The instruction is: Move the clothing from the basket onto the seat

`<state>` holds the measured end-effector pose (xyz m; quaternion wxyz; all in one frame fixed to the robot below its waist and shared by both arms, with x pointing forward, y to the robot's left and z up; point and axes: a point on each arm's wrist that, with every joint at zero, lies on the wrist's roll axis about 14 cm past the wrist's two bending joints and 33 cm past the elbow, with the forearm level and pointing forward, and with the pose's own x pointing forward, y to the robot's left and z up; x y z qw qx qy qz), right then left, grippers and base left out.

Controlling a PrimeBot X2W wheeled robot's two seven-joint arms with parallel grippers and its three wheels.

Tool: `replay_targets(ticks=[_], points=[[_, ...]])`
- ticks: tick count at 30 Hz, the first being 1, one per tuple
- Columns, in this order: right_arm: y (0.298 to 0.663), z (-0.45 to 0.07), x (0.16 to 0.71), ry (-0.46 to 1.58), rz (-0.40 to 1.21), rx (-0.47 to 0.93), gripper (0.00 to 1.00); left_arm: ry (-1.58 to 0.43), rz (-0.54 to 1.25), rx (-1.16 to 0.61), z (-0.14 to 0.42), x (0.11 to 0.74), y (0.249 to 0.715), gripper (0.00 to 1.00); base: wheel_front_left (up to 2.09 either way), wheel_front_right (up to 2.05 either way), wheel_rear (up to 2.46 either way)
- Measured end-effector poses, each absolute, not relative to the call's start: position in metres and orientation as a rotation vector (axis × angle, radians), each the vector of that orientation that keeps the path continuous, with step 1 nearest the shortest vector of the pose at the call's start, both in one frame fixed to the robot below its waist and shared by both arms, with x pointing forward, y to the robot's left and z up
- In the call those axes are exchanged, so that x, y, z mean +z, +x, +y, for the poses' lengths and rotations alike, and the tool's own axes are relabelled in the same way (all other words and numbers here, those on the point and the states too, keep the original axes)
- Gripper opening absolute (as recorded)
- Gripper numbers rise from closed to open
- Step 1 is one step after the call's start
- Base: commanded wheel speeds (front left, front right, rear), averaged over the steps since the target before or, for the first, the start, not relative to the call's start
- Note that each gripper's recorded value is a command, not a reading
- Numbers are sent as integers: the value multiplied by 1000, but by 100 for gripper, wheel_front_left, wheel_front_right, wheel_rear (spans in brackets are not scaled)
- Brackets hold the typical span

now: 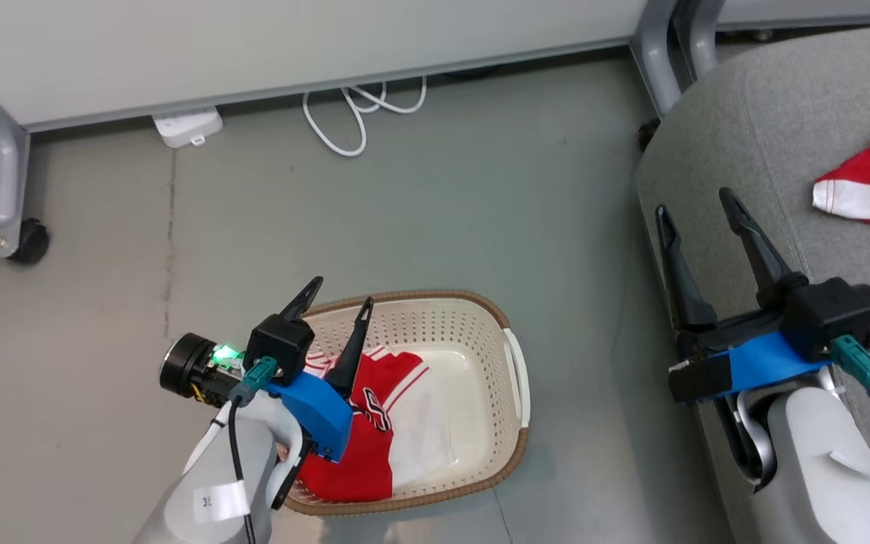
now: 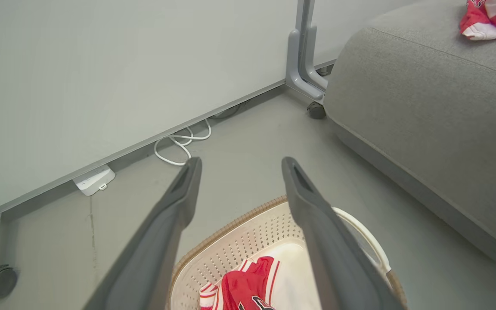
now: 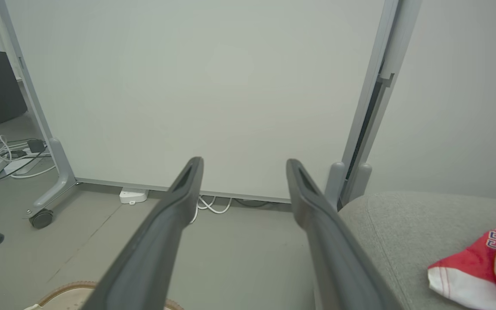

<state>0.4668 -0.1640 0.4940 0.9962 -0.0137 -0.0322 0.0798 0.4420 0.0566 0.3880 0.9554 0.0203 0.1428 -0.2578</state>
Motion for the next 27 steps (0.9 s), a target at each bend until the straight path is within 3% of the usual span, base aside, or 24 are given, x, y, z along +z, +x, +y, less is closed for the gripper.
replay_targets(ticks=[13,27], points=[[501,-182,451,-56,10,134,100,193,606,-799,17,269,424,100,0,0,0],[526,-189,391,-84,102,136,100,356,924,-969,28,164,382,100,0,0,0]])
